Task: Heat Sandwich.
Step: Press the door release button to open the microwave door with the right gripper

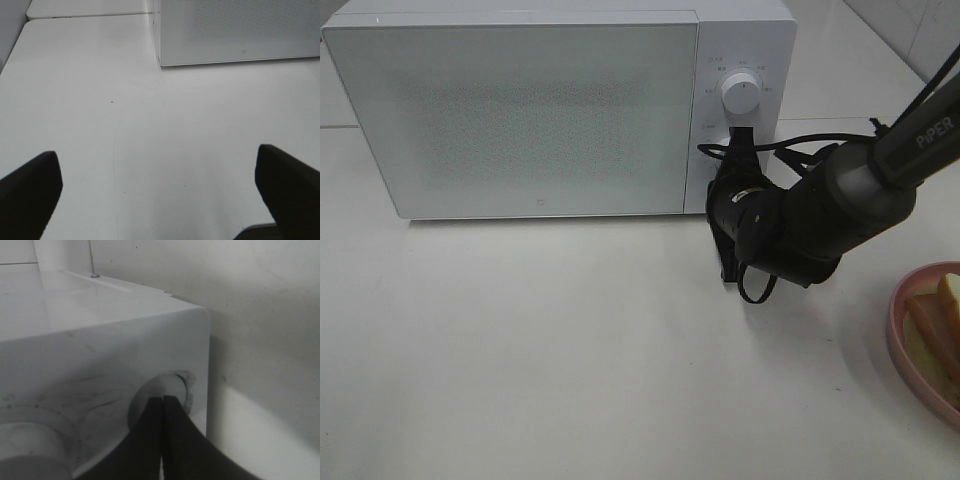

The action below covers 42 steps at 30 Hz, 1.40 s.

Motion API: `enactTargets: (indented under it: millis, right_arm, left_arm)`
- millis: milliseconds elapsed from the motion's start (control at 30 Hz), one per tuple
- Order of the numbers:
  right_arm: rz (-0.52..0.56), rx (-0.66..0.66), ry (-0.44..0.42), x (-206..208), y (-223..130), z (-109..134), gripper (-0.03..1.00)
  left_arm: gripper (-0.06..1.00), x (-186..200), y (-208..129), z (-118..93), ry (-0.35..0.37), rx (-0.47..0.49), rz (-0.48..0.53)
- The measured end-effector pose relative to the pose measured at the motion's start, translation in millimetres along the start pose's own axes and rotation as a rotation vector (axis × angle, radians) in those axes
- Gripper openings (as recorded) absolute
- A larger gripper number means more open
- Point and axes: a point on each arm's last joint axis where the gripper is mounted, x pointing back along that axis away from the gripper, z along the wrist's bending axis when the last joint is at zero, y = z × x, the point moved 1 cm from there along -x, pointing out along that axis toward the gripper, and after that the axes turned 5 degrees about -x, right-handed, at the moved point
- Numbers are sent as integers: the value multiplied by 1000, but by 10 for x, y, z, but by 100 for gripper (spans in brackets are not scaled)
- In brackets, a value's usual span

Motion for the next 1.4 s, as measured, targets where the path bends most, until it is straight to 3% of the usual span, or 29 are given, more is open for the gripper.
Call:
enactTargets:
  millis: [567, 1400]
  right_arm:
    - [-50, -28, 56, -137, -48, -32, 1]
    - [-33, -27, -33, -148, -55, 32, 1]
  left_arm:
    - [97, 0, 0, 0, 0, 0, 0]
    - [97, 0, 0, 0, 0, 0, 0]
